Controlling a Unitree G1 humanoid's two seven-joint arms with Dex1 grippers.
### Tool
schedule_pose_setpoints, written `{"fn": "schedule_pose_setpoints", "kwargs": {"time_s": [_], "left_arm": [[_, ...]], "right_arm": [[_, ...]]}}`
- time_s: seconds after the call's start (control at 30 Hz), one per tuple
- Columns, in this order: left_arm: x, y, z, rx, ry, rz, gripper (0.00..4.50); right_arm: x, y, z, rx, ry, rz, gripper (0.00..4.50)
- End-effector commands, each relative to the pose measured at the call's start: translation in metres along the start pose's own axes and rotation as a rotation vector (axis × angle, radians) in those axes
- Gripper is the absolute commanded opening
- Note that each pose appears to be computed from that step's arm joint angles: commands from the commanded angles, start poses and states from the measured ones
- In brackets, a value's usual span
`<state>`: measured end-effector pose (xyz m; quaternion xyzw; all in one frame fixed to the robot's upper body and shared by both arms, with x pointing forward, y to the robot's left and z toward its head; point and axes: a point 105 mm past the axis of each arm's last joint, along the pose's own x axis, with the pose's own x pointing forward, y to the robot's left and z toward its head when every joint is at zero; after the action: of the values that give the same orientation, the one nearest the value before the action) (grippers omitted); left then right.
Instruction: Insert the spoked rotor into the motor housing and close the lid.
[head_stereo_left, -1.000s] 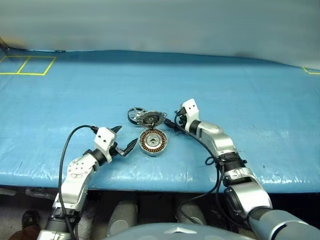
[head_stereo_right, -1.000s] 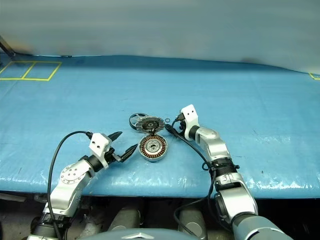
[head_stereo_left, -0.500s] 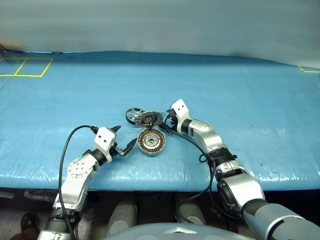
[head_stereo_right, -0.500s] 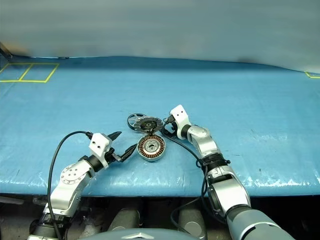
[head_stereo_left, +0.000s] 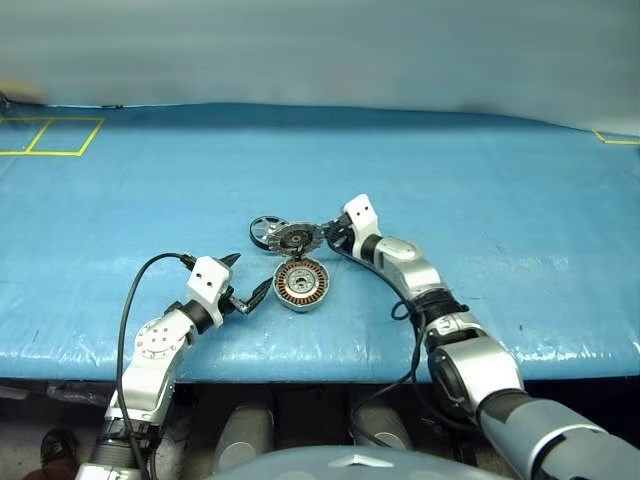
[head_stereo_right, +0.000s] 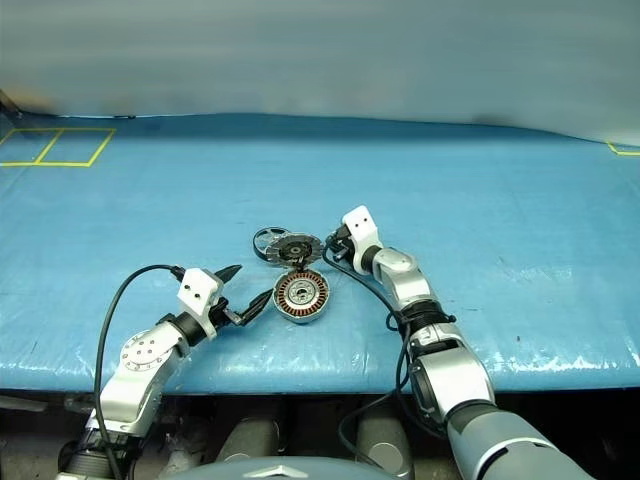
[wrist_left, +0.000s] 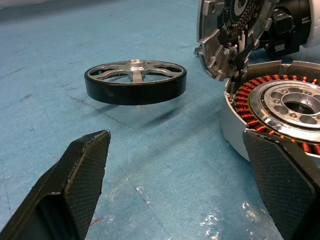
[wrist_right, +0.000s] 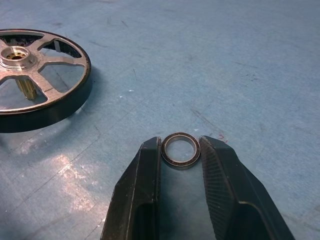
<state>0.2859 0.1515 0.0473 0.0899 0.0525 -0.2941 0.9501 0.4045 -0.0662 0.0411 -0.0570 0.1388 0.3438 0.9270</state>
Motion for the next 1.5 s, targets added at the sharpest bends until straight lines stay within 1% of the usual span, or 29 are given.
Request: {"fn": "schedule_pose_setpoints", "kwargs": {"time_s": [0.03,0.07,0.27,0.37,0.47,0.57,0.67,0.73,0.8,0.83,0.97,1.03,1.13,1.23,1.4,1.5], "left_arm": [[0.001,-0.002,0.018,0.036,-0.065,-0.003,4.5],[0.001,-0.002,0.018,0.036,-0.065,-0.004,4.5],[0.0,-0.001,0.018,0.035,-0.067,-0.005,4.5],[-0.001,-0.001,0.018,0.036,-0.068,-0.009,4.5],[-0.001,-0.001,0.018,0.036,-0.069,-0.028,4.5],[0.0,-0.003,0.019,0.038,-0.073,-0.057,4.5],[0.002,-0.005,0.02,0.04,-0.072,-0.084,4.5],[0.003,-0.006,0.019,0.042,-0.07,-0.095,4.5],[0.004,-0.007,0.02,0.04,-0.072,-0.106,4.5],[0.005,-0.008,0.02,0.039,-0.072,-0.111,4.5],[0.005,-0.01,0.019,0.037,-0.073,-0.12,4.5],[0.005,-0.011,0.019,0.035,-0.073,-0.122,4.5],[0.004,-0.011,0.018,0.031,-0.072,-0.12,4.5],[0.005,-0.011,0.018,0.029,-0.073,-0.118,4.5],[0.007,-0.014,0.019,0.021,-0.078,-0.129,4.5],[0.006,-0.016,0.019,0.019,-0.077,-0.141,4.5]], "right_arm": [[-0.001,0.006,-0.016,0.031,0.043,0.013,0.86],[-0.001,0.005,-0.016,0.03,0.042,0.008,0.72],[-0.018,-0.007,-0.006,0.019,-0.022,-0.032,0.69],[-0.039,-0.017,-0.003,0.012,-0.041,-0.074,0.69],[-0.067,-0.019,-0.007,-0.016,-0.013,-0.071,0.69],[-0.09,-0.011,-0.013,-0.041,0.039,-0.016,0.69],[-0.112,0.004,-0.018,-0.053,0.09,0.077,0.69],[-0.121,0.017,-0.017,-0.038,0.098,0.148,0.69],[-0.127,0.03,-0.011,-0.01,0.068,0.22,0.69],[-0.128,0.035,-0.006,0.007,0.046,0.245,0.69],[-0.128,0.057,0.029,0.086,-0.145,0.356,0.69],[-0.126,0.065,0.038,0.086,-0.18,0.392,0.69],[-0.117,0.079,0.041,0.055,-0.17,0.444,0.69],[-0.108,0.088,0.036,0.027,-0.138,0.475,0.69],[-0.09,0.09,0.025,-0.018,-0.077,0.467,0.69],[-0.086,0.093,0.021,-0.036,-0.062,0.484,0.69]]}}
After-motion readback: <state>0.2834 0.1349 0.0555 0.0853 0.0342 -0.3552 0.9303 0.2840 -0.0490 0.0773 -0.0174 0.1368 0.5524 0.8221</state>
